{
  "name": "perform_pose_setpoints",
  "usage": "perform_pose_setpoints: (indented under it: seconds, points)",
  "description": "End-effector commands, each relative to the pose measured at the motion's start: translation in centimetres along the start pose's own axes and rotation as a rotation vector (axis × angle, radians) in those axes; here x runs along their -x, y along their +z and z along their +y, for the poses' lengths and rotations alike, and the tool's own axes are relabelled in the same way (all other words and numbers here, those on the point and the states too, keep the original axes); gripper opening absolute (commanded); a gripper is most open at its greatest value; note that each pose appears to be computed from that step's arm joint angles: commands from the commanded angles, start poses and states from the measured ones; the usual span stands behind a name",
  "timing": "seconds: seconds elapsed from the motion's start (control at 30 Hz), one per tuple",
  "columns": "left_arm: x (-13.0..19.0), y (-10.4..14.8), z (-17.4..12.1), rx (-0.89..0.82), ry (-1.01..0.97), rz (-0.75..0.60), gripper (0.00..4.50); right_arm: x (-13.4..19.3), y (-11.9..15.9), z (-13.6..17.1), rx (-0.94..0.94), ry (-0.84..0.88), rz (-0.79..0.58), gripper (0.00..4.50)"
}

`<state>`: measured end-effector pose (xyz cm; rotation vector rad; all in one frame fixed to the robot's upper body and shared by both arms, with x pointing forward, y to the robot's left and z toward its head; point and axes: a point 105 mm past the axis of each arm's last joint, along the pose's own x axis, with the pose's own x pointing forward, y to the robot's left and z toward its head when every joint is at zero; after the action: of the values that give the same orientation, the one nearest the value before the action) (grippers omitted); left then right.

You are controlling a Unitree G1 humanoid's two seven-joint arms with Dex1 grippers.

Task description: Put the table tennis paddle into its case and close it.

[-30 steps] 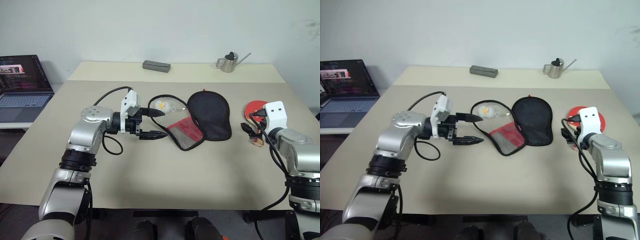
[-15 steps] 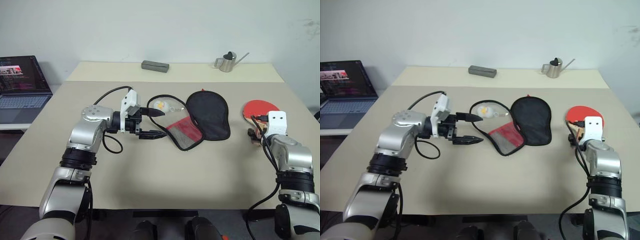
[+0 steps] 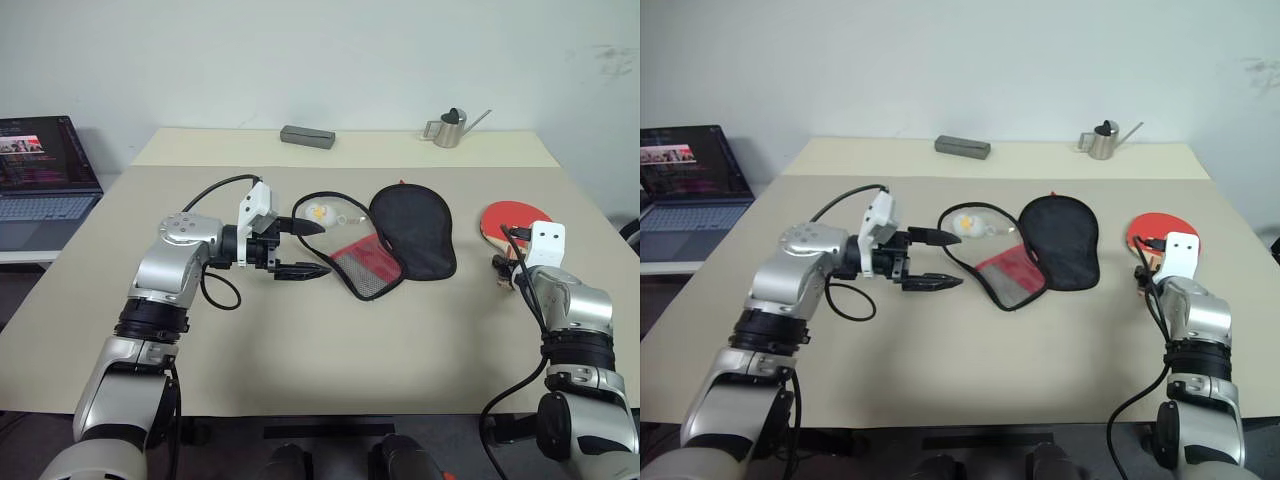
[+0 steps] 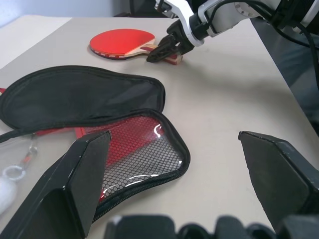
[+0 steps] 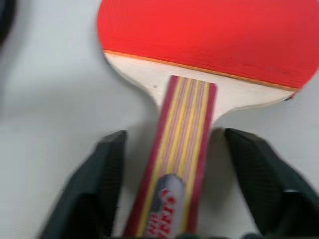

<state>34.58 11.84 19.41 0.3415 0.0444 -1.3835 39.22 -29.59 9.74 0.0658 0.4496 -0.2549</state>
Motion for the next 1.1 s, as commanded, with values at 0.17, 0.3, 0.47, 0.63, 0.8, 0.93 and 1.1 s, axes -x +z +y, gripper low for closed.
perform_pose_setpoints:
  seconds: [0.17,0.3,0.47,0.63,0.8,0.93,1.1]
  points:
    - [1.2,1.3,0.5,-0.041,0.052,-0.022,4.50,-0.2,-1.7,-0.7,-0.035,-0.038,0.051,1.15]
    - [1.6,1.5,0.9,-0.038,0.087,-0.041,4.50,-0.1,-1.5,-0.7,-0.034,-0.038,0.042,1.15]
    - [1.9,1.8,1.2,-0.039,0.112,-0.059,4.50,0.1,-0.4,-0.9,-0.034,-0.035,0.009,1.15]
    - [2.6,2.7,1.8,-0.055,0.161,-0.098,4.50,0.7,1.6,-0.6,-0.016,-0.011,-0.043,1.15]
    - [3.2,3.8,2.5,-0.061,0.199,-0.144,4.50,2.0,4.5,0.8,0.022,0.037,-0.140,1.15]
    - [3.5,4.3,3.1,-0.073,0.230,-0.166,4.50,3.7,6.9,3.0,0.077,0.097,-0.234,1.15]
    - [3.9,4.8,3.7,-0.077,0.270,-0.184,4.50,6.0,8.8,6.0,0.130,0.192,-0.314,1.15]
